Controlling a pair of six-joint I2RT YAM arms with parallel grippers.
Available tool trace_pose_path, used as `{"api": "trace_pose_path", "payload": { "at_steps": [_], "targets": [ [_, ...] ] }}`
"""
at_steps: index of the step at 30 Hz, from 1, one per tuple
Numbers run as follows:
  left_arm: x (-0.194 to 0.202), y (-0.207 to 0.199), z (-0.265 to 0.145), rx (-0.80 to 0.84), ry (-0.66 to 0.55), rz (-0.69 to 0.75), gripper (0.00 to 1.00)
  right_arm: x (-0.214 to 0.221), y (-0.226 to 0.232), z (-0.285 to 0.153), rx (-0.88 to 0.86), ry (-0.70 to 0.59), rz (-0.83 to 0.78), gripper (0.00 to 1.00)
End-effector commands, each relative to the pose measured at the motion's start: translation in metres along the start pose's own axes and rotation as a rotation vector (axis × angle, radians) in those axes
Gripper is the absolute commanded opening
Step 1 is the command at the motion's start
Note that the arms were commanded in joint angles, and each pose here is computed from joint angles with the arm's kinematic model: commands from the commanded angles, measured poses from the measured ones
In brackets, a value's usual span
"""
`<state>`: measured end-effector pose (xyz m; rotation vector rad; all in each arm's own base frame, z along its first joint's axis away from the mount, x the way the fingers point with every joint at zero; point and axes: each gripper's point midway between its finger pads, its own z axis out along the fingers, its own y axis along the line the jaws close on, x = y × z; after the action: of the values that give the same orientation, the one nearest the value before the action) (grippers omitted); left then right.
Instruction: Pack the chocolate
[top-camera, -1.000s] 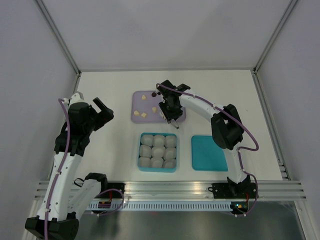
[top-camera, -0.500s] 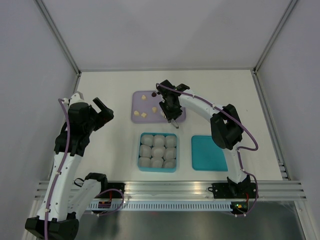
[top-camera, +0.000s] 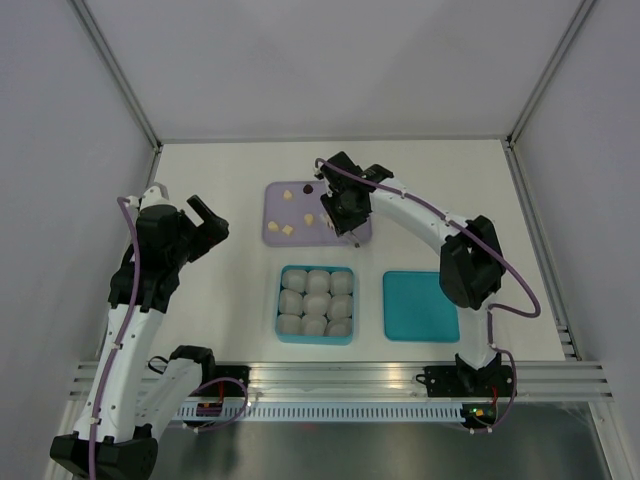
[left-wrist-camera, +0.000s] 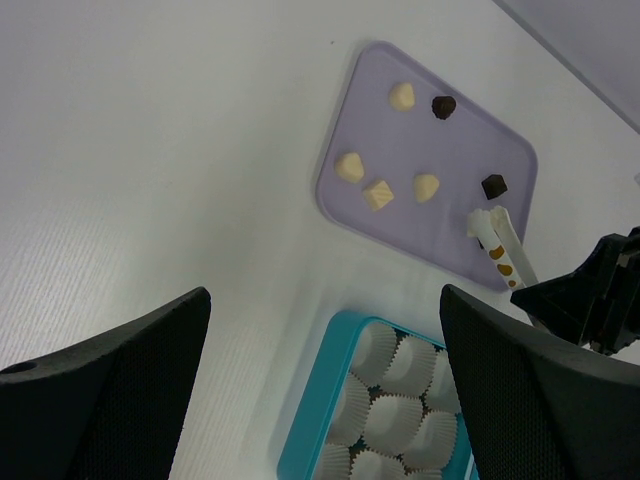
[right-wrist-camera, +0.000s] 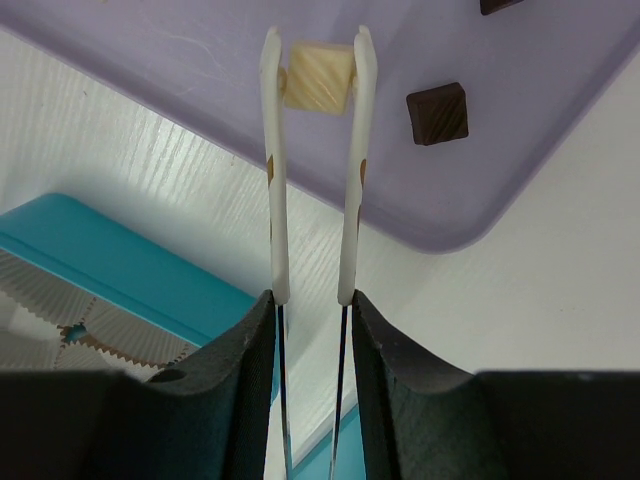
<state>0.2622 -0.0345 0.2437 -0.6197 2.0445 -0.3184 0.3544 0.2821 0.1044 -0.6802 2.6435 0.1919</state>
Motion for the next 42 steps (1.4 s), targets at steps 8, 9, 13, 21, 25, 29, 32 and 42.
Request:
{"api": "trace_pose_path", "payload": {
  "at_steps": [8, 9, 13, 21, 25, 29, 32, 42],
  "targets": [
    [0.002, -0.009, 0.001, 0.046, 0.009, -0.025, 1.0, 0.006, 0.006, -0.044, -0.04, -0.115, -0.023, 0.06],
    [0.003, -0.009, 0.003, 0.043, 0.016, -0.028, 1.0, 0.003, 0.01, -0.059, -0.05, -0.166, -0.031, 0.05],
    [0.008, -0.011, 0.007, 0.047, 0.044, -0.029, 1.0, 0.02, 0.022, -0.081, -0.06, -0.22, -0.031, 0.05],
    [0.018, -0.006, 0.016, 0.022, 0.085, -0.043, 1.0, 0.079, 0.055, -0.113, -0.089, -0.253, -0.001, 0.05],
    [0.021, -0.007, 0.018, 0.023, 0.098, -0.047, 1.0, 0.107, 0.064, -0.115, -0.035, -0.246, 0.031, 0.05],
    [0.024, -0.008, 0.018, 0.031, 0.11, -0.05, 1.0, 0.119, 0.079, -0.112, -0.014, -0.254, 0.093, 0.04],
    [0.025, -0.009, 0.019, 0.034, 0.117, -0.055, 1.0, 0.117, 0.084, -0.111, 0.037, -0.276, 0.152, 0.04],
    [0.032, -0.014, 0.018, 0.064, 0.154, -0.07, 1.0, 0.122, 0.105, -0.088, 0.137, -0.234, 0.322, 0.04]
  ]
}}
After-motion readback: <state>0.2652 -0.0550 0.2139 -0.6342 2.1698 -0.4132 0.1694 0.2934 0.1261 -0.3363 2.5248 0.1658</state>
